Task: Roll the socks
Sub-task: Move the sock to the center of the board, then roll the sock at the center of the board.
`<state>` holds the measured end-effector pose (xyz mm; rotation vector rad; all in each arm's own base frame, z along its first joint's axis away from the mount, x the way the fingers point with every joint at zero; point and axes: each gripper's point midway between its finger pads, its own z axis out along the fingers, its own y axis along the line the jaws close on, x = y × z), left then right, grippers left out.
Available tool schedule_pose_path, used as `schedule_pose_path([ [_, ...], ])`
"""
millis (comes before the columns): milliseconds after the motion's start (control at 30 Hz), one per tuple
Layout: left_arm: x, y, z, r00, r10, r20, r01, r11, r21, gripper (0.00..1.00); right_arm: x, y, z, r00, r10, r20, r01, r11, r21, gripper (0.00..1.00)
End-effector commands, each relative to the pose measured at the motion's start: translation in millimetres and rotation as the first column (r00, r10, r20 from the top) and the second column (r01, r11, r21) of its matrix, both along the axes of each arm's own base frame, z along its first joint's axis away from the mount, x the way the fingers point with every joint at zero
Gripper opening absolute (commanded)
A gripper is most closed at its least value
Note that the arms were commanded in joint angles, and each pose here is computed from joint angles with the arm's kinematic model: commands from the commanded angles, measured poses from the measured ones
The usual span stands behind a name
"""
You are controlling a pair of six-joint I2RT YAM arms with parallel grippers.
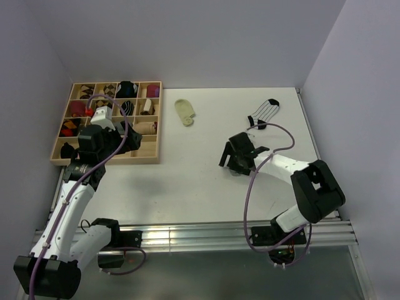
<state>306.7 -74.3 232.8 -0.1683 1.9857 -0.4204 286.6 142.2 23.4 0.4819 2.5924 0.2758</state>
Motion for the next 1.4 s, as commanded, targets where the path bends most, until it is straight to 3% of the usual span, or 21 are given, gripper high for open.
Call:
schedule_pose_path([
  [0,2,-5,9,0.998,-0.033,0.045,0.032,0.999,0.009,0.99,-24,45,-10,0.998,0.01,-0.068,-0.003,0.995,0.097,0.88],
  [200,2,-7,5,0.999,-0.04,0.035,0.039,0.999,0.007,0.99,-37,110,7,0.992,0.118,-0.053,-0.11,0.984,0.138,0.88],
  [333,2,-6,4,0.999,-0.035,0.032,0.035,0.999,0.008,0.99,-33,138,44,0.975,0.219,0.043,-0.222,0.972,0.083,0.88],
  [467,3,-5,1,0.999,-0.03,0.024,0.03,1.0,0.009,0.99,-17,129,85,0.962,0.221,0.158,-0.224,0.975,0.001,0.85],
  [600,4,-7,1,0.999,-0.035,0.022,0.035,0.999,0.006,0.99,-6,112,94,0.946,0.249,0.207,-0.236,0.968,-0.086,0.81],
  [800,4,-8,-2,0.999,-0.042,0.012,0.042,0.999,0.001,0.98,14,75,72,0.942,0.275,0.191,-0.25,0.957,-0.147,0.52],
  [1100,5,-9,-3,0.999,-0.044,0.007,0.044,0.999,0.001,0.98,36,49,38,0.946,0.288,0.148,-0.265,0.952,-0.156,0.38],
  [1233,5,-9,-4,0.999,-0.044,0.004,0.044,0.999,0.0,0.98,27,61,48,0.896,0.393,0.205,-0.371,0.918,-0.138,0.44],
  [1367,5,-9,-6,0.999,-0.043,-0.001,0.043,0.999,-0.002,0.98,5,66,54,0.824,0.519,0.227,-0.476,0.852,-0.218,0.55],
])
